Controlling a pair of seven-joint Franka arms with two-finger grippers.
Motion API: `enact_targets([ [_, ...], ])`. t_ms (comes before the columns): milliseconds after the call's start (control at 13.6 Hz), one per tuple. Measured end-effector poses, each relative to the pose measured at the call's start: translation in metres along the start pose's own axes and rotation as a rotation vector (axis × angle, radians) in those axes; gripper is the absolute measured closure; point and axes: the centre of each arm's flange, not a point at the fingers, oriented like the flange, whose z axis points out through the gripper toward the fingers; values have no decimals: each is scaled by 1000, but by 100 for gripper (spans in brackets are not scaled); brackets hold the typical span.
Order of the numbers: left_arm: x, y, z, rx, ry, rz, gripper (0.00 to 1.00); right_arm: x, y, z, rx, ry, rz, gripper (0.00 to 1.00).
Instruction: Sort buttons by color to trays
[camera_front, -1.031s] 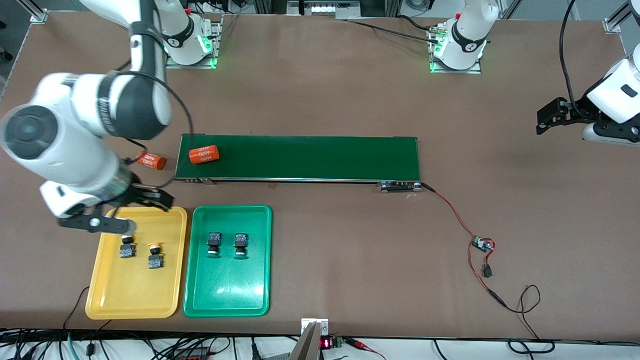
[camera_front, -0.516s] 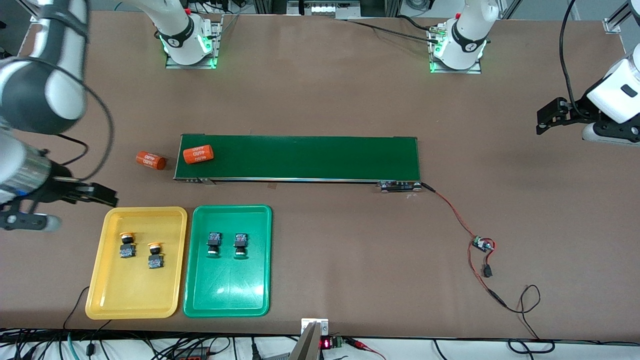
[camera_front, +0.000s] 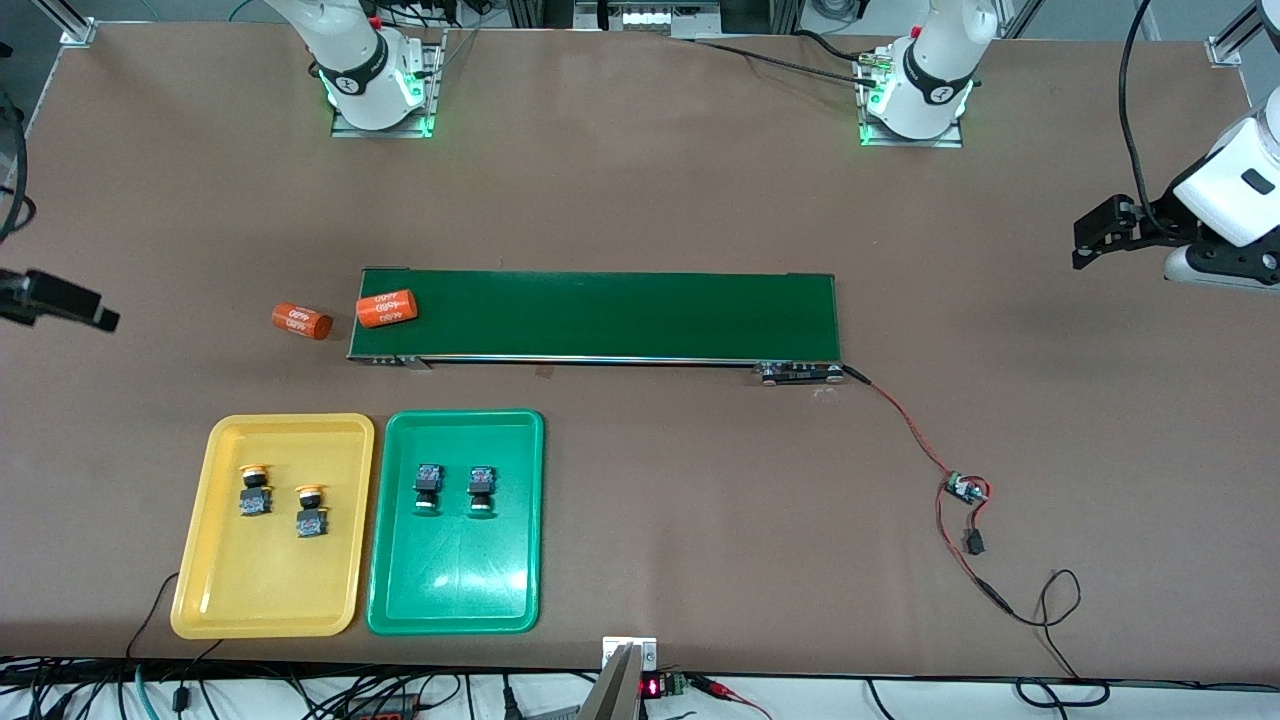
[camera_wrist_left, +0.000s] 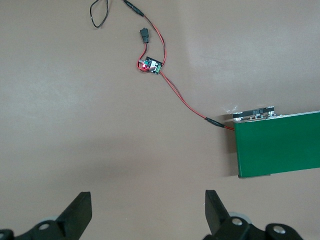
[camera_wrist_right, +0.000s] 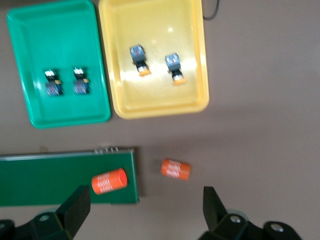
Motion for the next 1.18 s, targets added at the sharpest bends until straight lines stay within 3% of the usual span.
enact_targets([
  [147, 0, 0, 0, 0, 0, 0, 0, -14, -11, -3, -22, -32, -20, 0],
  [368, 0, 0, 0, 0, 0, 0, 0, -18, -32, -2, -62, -33, -46, 0],
  [1178, 0, 0, 0, 0, 0, 0, 0, -39, -25, 0, -47, 6, -46, 0],
])
